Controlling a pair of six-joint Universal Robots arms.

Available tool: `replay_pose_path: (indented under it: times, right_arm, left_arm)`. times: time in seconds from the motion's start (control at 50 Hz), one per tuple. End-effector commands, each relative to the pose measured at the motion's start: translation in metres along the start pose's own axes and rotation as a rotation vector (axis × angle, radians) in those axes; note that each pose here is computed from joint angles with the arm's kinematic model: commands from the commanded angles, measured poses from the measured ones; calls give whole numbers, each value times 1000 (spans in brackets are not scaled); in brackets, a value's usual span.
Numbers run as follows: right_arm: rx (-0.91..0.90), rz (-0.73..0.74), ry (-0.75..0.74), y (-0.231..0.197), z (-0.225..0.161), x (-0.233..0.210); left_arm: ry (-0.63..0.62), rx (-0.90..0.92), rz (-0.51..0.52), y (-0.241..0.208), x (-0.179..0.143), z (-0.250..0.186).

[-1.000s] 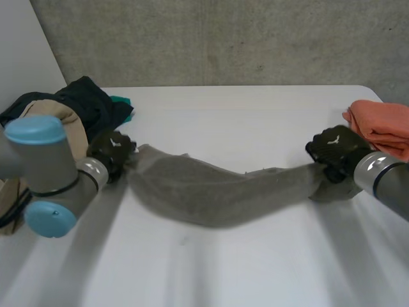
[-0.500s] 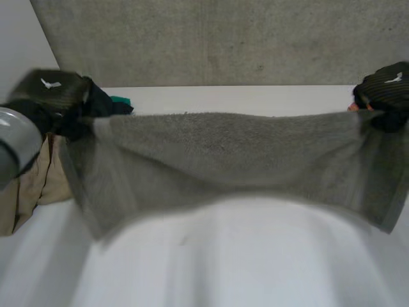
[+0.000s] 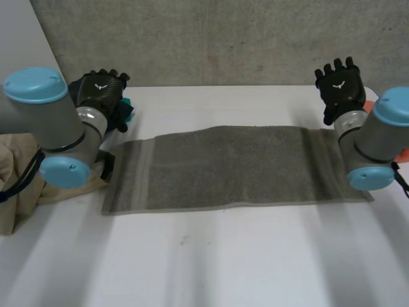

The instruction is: Fold the laundry.

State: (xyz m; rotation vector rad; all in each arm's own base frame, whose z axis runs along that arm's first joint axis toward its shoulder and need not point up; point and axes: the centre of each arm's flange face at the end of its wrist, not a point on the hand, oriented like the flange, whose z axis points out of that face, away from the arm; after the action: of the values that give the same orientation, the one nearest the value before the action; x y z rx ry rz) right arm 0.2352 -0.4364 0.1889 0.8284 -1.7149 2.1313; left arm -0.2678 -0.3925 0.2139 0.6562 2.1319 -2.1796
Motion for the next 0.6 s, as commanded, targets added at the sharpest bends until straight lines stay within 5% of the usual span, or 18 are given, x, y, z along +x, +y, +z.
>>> replay_pose_path:
  times: [0.02, 0.16, 0.3, 0.6]
  right_arm:
    - [-131, 26, -144, -10, -37, 32]
    - [-347, 55, -391, 8, -86, 51]
    - [-449, 65, -550, 33, -118, 50]
    - [-352, 51, -501, 75, -108, 47]
  left_arm:
    - [63, -135, 103, 9, -5, -66]
    - [230, -259, 148, 33, 2, -130]
    - [314, -366, 113, 70, 4, -141]
    - [335, -334, 87, 85, 4, -130]
